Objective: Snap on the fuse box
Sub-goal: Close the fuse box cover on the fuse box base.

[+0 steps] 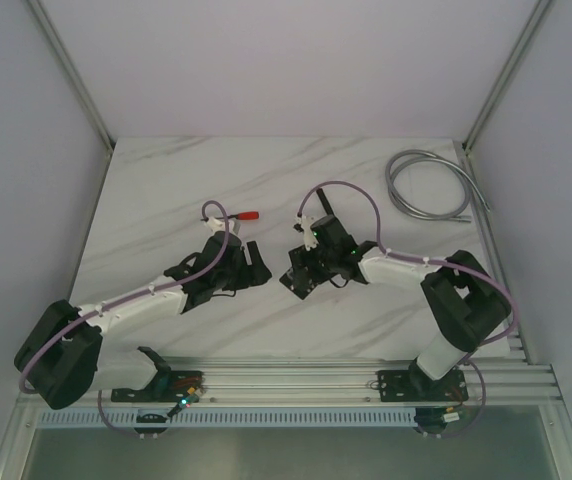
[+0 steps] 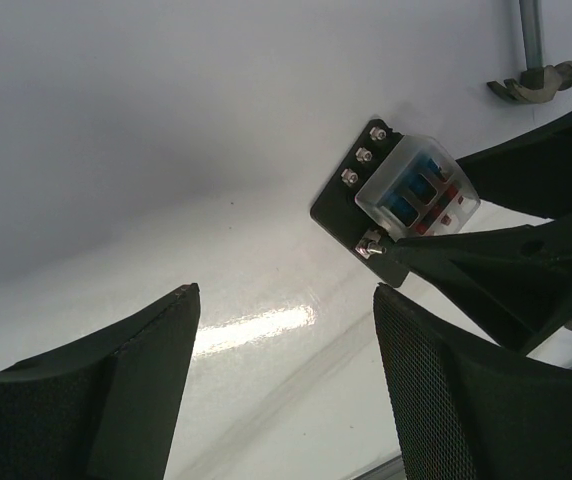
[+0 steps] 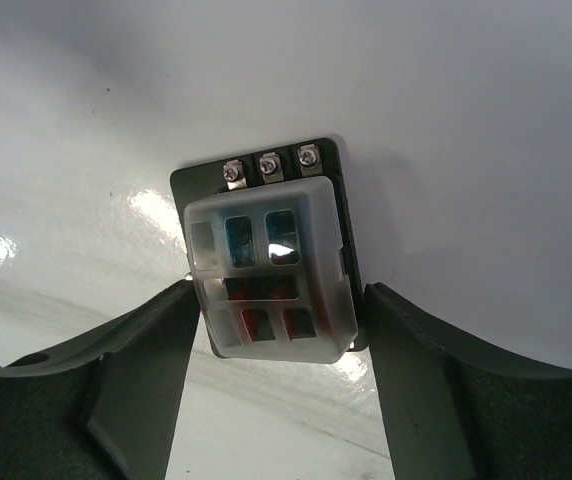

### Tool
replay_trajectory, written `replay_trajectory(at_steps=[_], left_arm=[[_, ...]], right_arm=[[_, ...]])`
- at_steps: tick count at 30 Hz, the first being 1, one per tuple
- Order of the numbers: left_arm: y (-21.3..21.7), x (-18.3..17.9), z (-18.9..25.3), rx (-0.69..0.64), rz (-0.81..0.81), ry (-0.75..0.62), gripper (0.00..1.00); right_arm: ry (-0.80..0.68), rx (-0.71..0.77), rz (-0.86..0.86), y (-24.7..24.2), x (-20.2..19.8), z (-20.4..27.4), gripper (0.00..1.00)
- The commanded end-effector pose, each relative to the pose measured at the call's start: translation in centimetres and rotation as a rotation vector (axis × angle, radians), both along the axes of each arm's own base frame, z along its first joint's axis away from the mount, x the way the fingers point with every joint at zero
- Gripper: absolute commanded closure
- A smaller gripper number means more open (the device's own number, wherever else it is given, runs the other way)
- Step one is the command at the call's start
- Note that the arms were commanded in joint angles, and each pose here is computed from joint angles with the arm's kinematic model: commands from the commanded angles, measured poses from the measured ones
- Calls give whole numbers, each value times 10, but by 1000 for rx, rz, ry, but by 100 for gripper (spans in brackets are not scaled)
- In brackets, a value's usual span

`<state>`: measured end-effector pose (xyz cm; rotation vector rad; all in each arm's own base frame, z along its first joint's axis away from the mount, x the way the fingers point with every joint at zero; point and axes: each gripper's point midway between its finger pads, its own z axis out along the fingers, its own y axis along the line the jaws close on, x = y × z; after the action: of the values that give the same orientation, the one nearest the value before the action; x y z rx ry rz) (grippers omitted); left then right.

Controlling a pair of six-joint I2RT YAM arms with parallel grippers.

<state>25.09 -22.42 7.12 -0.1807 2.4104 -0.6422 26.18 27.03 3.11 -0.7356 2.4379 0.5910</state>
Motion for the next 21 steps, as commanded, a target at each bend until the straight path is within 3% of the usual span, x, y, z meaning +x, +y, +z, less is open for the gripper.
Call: replay_trajectory(at_steps=[1, 5, 11, 14, 18, 21], left_arm=[[-2, -1, 5, -22, -1, -12, 21], [-3, -2, 7, -30, -4, -14, 21], [-4, -2, 7, -33, -6, -9, 21], [-6, -3, 6, -36, -16, 0, 21], [-14, -2, 6, -47, -37, 12, 21], [-22, 0, 9, -56, -54, 12, 23]], right_arm=[[24, 22, -30, 2, -5, -4, 30], [49, 89, -34, 8, -13, 4, 38], [89, 146, -67, 12, -21, 10, 40], [92, 151, -99, 9, -22, 12, 34], [42, 190, -129, 6, -19, 36, 18], [23, 200, -172, -2, -15, 46, 15]])
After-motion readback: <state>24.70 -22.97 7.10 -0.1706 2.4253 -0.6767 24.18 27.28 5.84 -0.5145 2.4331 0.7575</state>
